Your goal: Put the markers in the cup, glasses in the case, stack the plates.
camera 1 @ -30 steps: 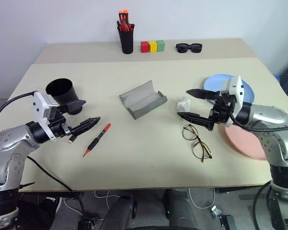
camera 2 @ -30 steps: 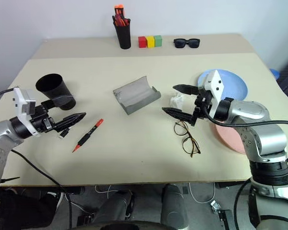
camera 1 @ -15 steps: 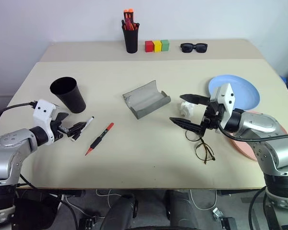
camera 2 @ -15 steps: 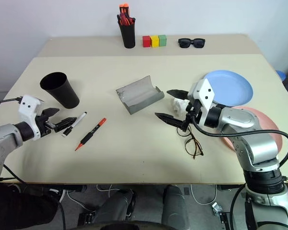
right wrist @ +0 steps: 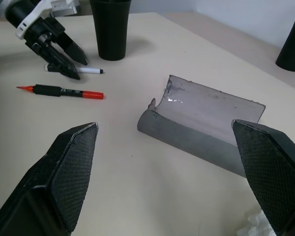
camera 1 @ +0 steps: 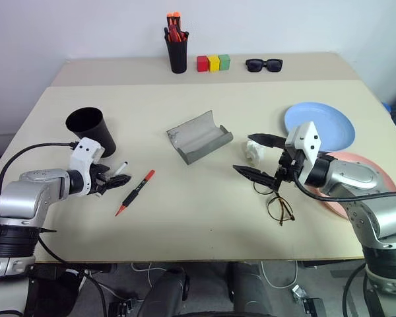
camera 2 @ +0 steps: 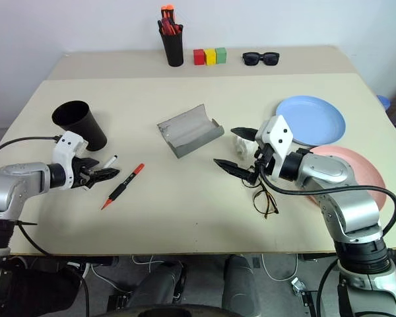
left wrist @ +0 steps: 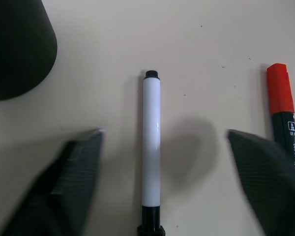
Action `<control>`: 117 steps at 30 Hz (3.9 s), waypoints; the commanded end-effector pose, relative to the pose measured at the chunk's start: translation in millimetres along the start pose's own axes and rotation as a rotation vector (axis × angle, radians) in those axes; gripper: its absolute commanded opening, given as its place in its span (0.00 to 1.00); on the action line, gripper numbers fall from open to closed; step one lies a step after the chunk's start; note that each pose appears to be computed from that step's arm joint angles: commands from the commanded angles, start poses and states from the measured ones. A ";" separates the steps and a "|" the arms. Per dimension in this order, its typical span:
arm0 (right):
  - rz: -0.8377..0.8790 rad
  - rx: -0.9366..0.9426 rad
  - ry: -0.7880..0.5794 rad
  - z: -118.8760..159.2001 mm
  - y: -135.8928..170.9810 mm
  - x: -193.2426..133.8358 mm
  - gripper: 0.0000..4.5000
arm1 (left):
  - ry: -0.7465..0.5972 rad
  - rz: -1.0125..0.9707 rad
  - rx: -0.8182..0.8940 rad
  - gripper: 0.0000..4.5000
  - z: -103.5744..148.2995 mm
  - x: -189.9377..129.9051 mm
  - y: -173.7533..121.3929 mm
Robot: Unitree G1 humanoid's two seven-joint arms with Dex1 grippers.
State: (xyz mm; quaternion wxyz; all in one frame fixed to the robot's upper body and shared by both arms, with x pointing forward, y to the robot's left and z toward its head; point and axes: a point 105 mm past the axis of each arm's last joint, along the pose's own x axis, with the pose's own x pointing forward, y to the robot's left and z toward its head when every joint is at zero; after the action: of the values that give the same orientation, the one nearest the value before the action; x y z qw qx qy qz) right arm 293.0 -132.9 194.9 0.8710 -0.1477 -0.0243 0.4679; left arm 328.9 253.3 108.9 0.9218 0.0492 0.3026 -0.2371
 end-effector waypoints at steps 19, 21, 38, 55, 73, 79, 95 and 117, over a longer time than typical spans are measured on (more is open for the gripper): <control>0.064 0.090 -0.094 20.6 -11.2 -12.1 1.00 | -0.749 -0.105 0.272 0.00 138.6 -39.9 -29.9; 0.059 0.082 -0.104 22.8 -12.5 -9.2 1.00 | -0.875 -0.072 0.267 0.00 159.3 -54.5 -24.5; 0.028 0.034 -0.086 22.3 -15.8 -4.7 1.00 | -1.133 0.484 0.187 0.00 151.6 -83.1 46.5; 0.034 0.007 -0.082 24.8 -18.0 -1.6 1.00 | -1.101 0.413 0.148 0.67 126.6 -66.1 39.5; 0.028 0.015 -0.088 19.0 -21.9 2.6 1.00 | -0.148 -0.074 0.016 0.99 39.3 -15.9 -83.4; 0.015 0.012 -0.075 14.5 -21.8 -0.1 1.00 | 0.060 -0.011 0.022 0.99 9.0 -11.9 -87.5; -0.017 -0.016 -0.059 12.3 -25.5 -2.7 1.00 | 0.164 -0.015 0.017 0.30 -8.7 1.6 -96.3; -0.014 -0.026 -0.058 12.1 -27.8 2.2 1.00 | -1.053 0.524 0.183 0.01 180.7 -89.6 24.6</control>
State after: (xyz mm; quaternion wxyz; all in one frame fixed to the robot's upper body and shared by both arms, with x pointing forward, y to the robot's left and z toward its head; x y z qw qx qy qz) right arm 315.5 -147.2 202.9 0.8766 -0.1339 -0.0310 0.4611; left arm 381.7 254.4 284.4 0.9800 0.0691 -0.1794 -0.0518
